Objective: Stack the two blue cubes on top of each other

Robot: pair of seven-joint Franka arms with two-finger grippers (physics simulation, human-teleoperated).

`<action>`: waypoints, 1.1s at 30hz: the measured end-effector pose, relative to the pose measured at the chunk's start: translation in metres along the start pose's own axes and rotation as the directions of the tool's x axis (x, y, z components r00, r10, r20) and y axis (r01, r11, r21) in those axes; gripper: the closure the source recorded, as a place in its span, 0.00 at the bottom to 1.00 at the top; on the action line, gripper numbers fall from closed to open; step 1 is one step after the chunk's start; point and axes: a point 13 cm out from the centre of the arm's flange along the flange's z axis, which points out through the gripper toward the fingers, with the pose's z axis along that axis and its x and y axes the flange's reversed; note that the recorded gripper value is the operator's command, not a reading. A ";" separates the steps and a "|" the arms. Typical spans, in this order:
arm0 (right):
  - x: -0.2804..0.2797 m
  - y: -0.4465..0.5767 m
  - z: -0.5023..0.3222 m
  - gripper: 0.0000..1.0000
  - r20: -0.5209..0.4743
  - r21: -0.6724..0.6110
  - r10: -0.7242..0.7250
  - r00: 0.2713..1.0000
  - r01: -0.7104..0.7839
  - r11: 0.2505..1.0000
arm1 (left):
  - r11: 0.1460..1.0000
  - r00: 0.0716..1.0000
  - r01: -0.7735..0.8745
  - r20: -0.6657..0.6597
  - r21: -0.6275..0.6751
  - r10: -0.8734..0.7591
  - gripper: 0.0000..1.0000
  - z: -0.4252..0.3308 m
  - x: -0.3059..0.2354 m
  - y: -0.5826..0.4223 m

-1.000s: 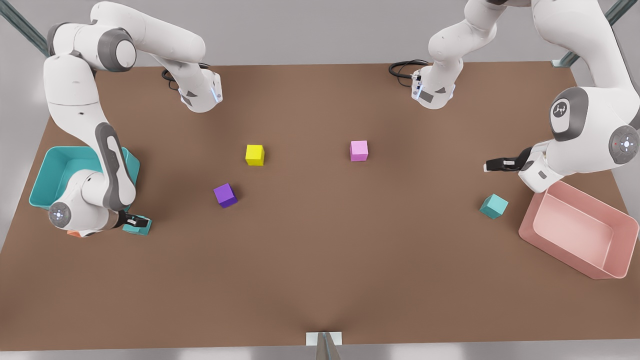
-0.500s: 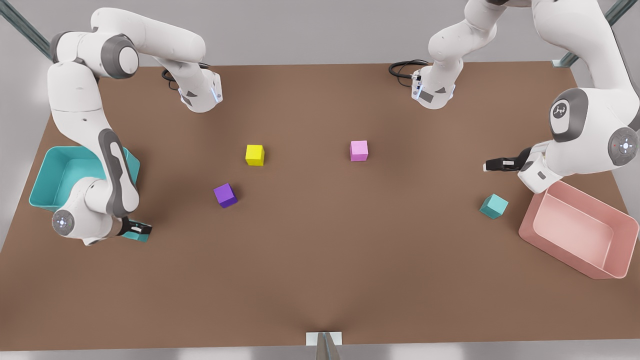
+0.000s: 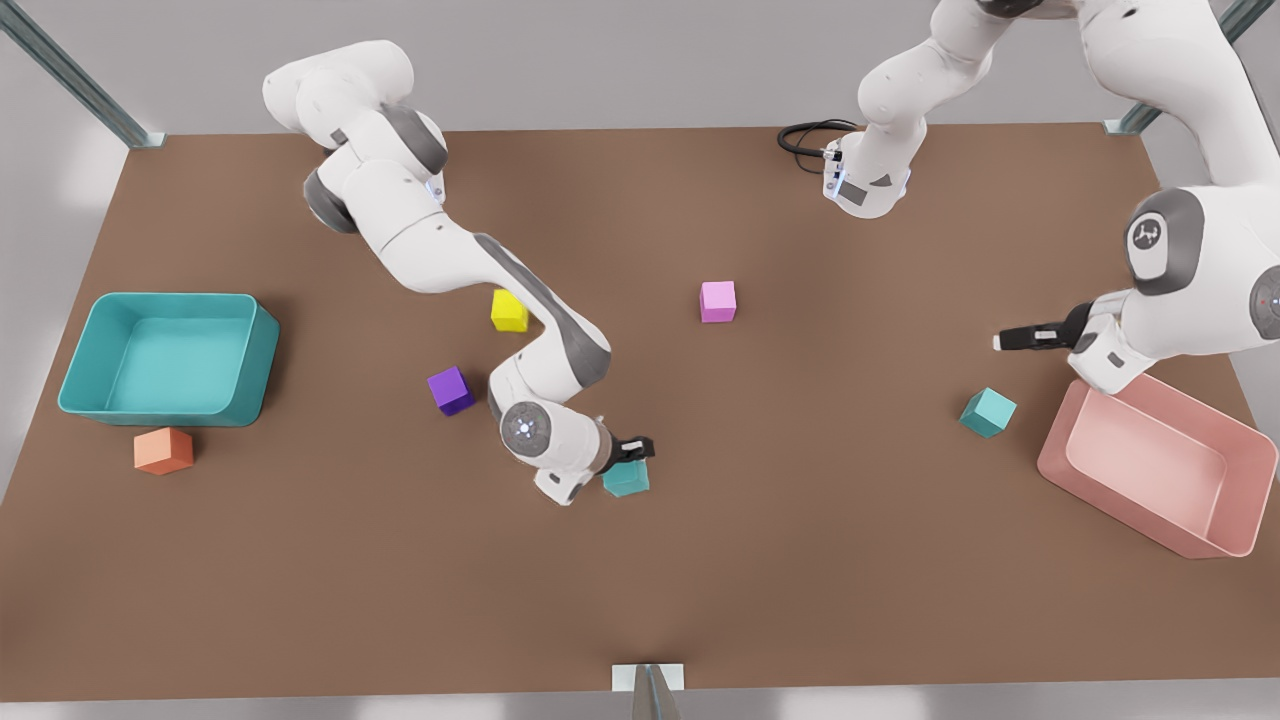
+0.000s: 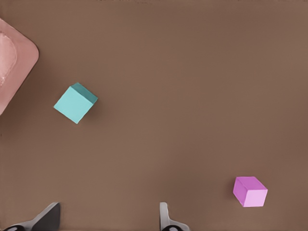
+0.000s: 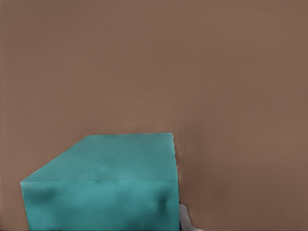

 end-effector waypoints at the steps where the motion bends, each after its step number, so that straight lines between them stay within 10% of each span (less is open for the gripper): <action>1: 0.006 0.012 0.016 0.43 0.007 0.009 0.012 1.000 -0.012 1.000 | 0.999 0.999 0.032 -0.005 -0.016 -0.032 0.00 0.010 -0.004 0.019; 4: 0.018 0.033 0.051 0.41 0.026 0.020 0.065 0.998 -0.065 0.998 | 0.991 0.991 0.124 -0.042 -0.043 -0.125 0.00 0.068 -0.007 0.076; 6: 0.021 0.038 0.066 0.00 0.040 0.014 0.111 0.993 -0.112 0.994 | 0.984 0.984 0.171 -0.051 -0.043 -0.173 0.00 0.104 -0.002 0.109; 16: -0.035 0.033 -0.064 0.00 0.148 -0.087 0.353 0.924 -0.344 0.935 | 0.991 0.992 -0.126 0.000 -0.043 0.127 0.00 0.207 -0.015 0.123; 21: -0.079 -0.185 -0.221 0.00 0.120 -0.019 0.592 0.797 -0.595 0.804 | 0.942 0.942 -0.327 0.047 -0.073 0.331 0.00 0.229 -0.034 0.128; 29: 0.062 -0.286 -0.543 0.00 0.313 0.316 0.409 0.857 -0.500 0.806 | 0.834 0.832 -0.534 0.087 -0.138 0.547 0.00 0.244 -0.061 0.134; 33: 0.140 -0.281 -0.511 0.00 0.151 0.396 0.348 0.925 -0.380 0.836 | 0.786 0.784 -0.599 0.086 -0.157 0.615 0.00 0.250 -0.067 0.137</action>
